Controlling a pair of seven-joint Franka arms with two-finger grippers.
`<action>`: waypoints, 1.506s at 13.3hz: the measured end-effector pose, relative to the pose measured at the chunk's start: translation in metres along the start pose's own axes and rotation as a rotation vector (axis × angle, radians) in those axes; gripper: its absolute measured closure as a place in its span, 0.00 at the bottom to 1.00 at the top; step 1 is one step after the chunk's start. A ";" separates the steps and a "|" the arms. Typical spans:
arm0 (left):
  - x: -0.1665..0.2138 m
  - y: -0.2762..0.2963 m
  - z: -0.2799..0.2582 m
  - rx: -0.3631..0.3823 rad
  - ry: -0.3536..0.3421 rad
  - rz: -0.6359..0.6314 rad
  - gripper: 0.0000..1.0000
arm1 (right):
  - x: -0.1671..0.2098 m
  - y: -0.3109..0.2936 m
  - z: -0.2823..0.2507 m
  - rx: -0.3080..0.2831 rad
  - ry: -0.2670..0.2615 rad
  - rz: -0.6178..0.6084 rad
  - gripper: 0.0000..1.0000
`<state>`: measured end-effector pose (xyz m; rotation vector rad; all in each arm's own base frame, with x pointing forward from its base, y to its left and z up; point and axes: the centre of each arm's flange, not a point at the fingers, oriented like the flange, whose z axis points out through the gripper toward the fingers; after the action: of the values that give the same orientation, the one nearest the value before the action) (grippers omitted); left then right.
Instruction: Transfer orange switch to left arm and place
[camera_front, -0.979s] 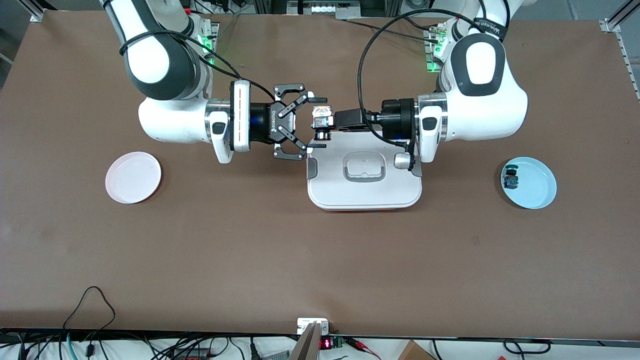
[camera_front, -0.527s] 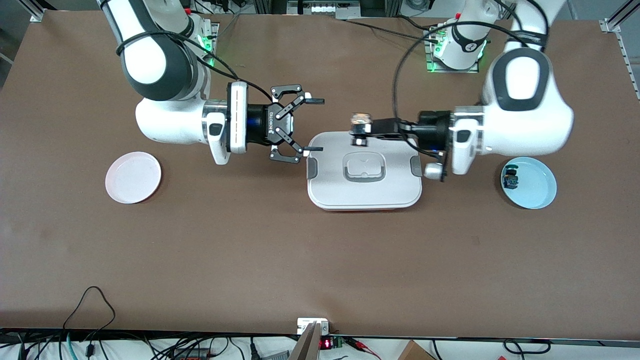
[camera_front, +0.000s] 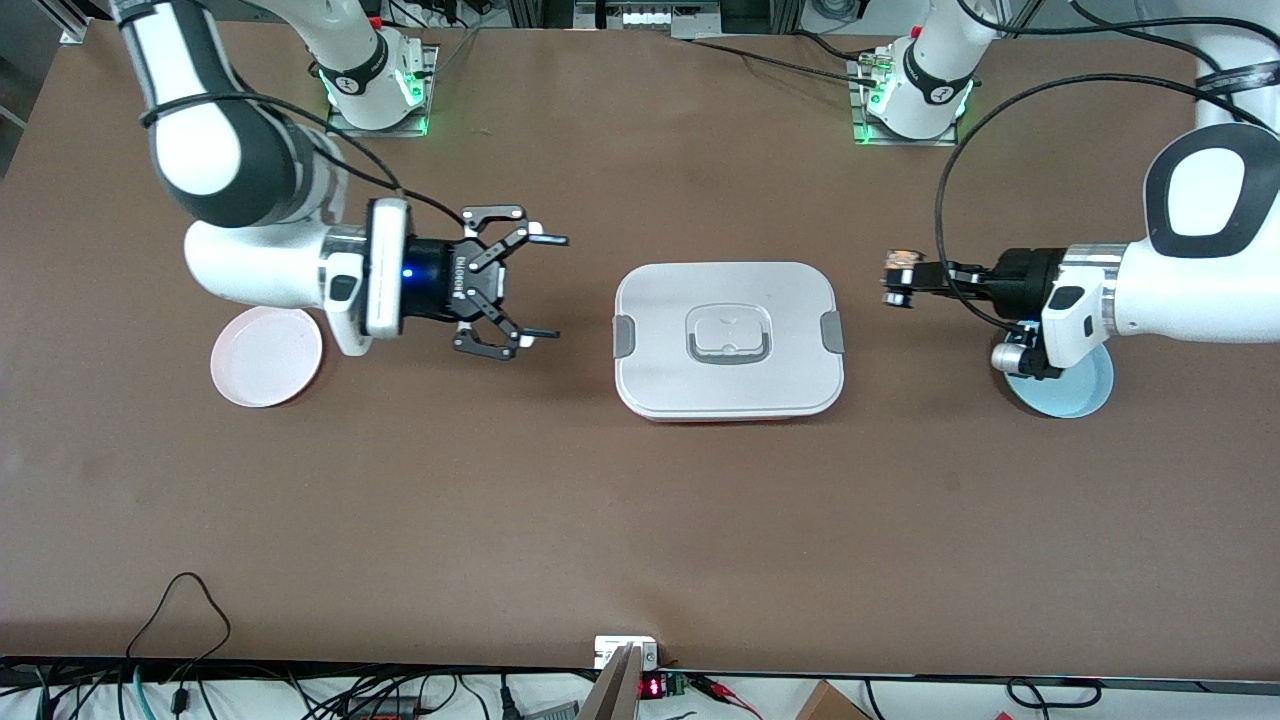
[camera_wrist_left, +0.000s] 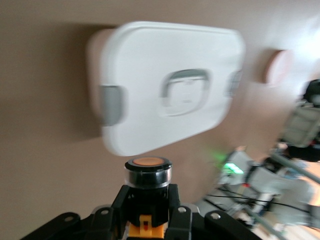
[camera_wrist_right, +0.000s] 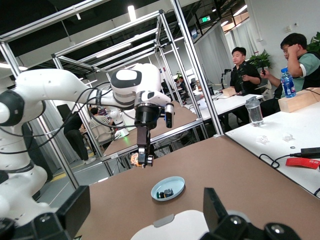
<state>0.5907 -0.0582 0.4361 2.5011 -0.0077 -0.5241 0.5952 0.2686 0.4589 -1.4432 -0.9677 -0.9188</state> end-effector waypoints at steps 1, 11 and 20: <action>0.003 -0.028 -0.002 0.108 -0.012 0.007 0.66 | -0.001 0.002 -0.018 0.036 -0.022 0.009 0.00; 0.063 -0.301 0.009 0.680 -0.041 0.075 0.66 | -0.032 0.006 -0.099 -0.036 -0.472 0.576 0.00; 0.071 -0.332 0.048 0.738 -0.131 0.094 0.66 | -0.036 0.012 -0.148 -0.547 -0.784 1.054 0.00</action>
<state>0.6025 0.1844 0.1934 3.1452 -0.4416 -0.7456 0.5899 0.1178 0.4334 -2.4857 -0.3087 0.2396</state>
